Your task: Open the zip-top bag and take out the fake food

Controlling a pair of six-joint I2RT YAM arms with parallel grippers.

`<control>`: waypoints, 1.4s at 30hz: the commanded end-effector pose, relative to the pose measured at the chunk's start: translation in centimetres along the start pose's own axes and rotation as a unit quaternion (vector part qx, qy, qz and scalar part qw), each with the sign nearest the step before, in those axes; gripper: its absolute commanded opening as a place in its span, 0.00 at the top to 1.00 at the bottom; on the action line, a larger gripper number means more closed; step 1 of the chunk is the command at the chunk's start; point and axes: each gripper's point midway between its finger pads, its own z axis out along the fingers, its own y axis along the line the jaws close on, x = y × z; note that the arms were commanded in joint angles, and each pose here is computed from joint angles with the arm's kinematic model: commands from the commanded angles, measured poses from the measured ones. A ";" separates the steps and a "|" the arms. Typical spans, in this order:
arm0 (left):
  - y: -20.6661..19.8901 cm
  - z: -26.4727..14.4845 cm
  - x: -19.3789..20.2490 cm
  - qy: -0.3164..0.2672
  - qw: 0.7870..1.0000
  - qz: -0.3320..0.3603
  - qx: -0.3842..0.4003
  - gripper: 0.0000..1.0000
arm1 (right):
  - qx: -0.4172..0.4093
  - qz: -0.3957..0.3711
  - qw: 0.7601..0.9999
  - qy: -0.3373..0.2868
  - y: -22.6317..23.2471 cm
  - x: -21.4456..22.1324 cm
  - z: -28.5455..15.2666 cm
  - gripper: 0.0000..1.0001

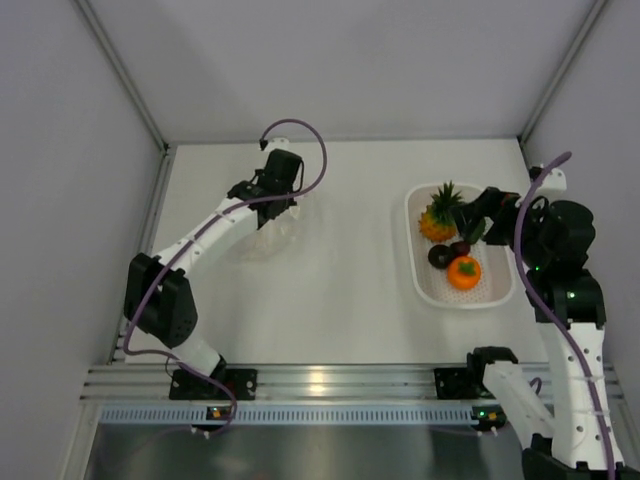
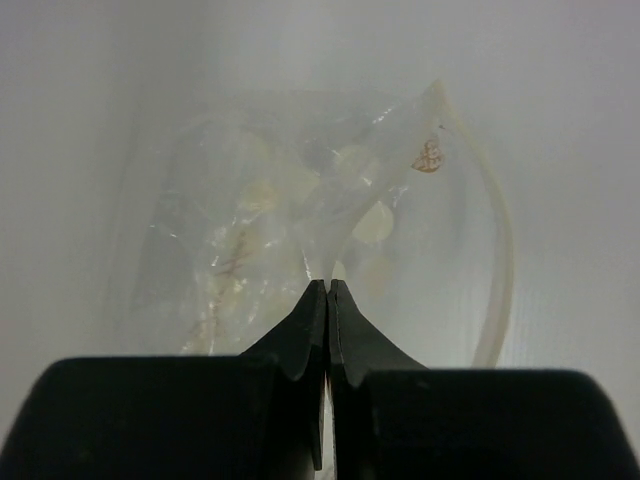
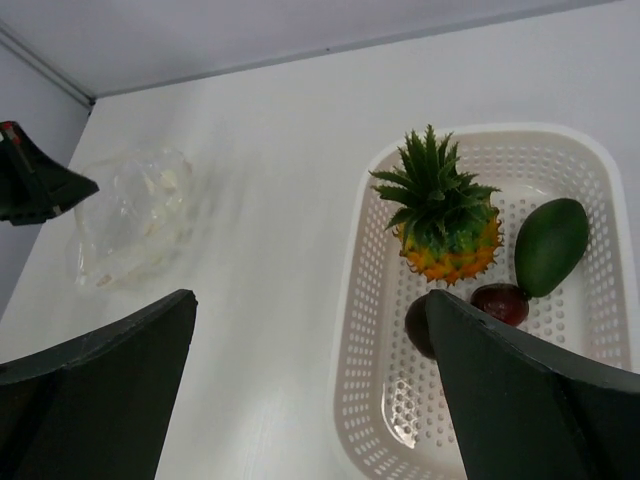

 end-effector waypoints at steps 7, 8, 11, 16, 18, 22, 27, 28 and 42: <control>-8.0 -2.0 -1.6 0.001 0.976 -0.093 0.199 0.74 | 0.013 -0.088 0.994 0.068 1.1 2.2 -0.7 0.01; -7.8 -2.0 -1.5 0.000 0.976 -0.093 0.195 0.68 | 0.015 -0.095 0.993 0.069 1.3 2.0 -0.7 0.01; -6.8 -2.5 -2.2 -0.017 0.979 -0.096 0.179 0.49 | 0.010 -0.108 0.992 0.072 2.0 2.0 -0.6 0.01; -5.2 -5.3 -4.8 -0.061 0.976 -0.100 0.184 0.17 | 0.016 -0.107 0.993 0.054 2.0 1.1 -0.5 0.01; -4.1 -6.9 -5.6 -0.078 0.974 -0.102 0.188 0.02 | 0.042 -0.105 0.993 0.039 1.2 0.4 -0.7 0.01; -1.1 -9.0 -5.0 -0.101 0.975 -0.108 0.167 0.02 | 0.085 -0.110 0.990 0.019 -0.2 -0.6 -1.3 0.01; 4.2 -12.2 -3.9 -0.130 0.980 -0.105 0.108 0.02 | 0.118 -0.118 0.986 0.004 -1.4 -1.0 -2.3 0.01; 5.5 -12.2 -3.2 -0.131 0.983 -0.099 0.082 0.02 | 0.119 -0.118 0.986 0.005 -1.5 -0.8 -2.4 0.01; 14.9 -21.5 1.0 -0.218 0.972 -0.071 0.055 0.02 | 0.147 -0.137 0.980 -0.011 -3.7 1.3 -6.1 0.01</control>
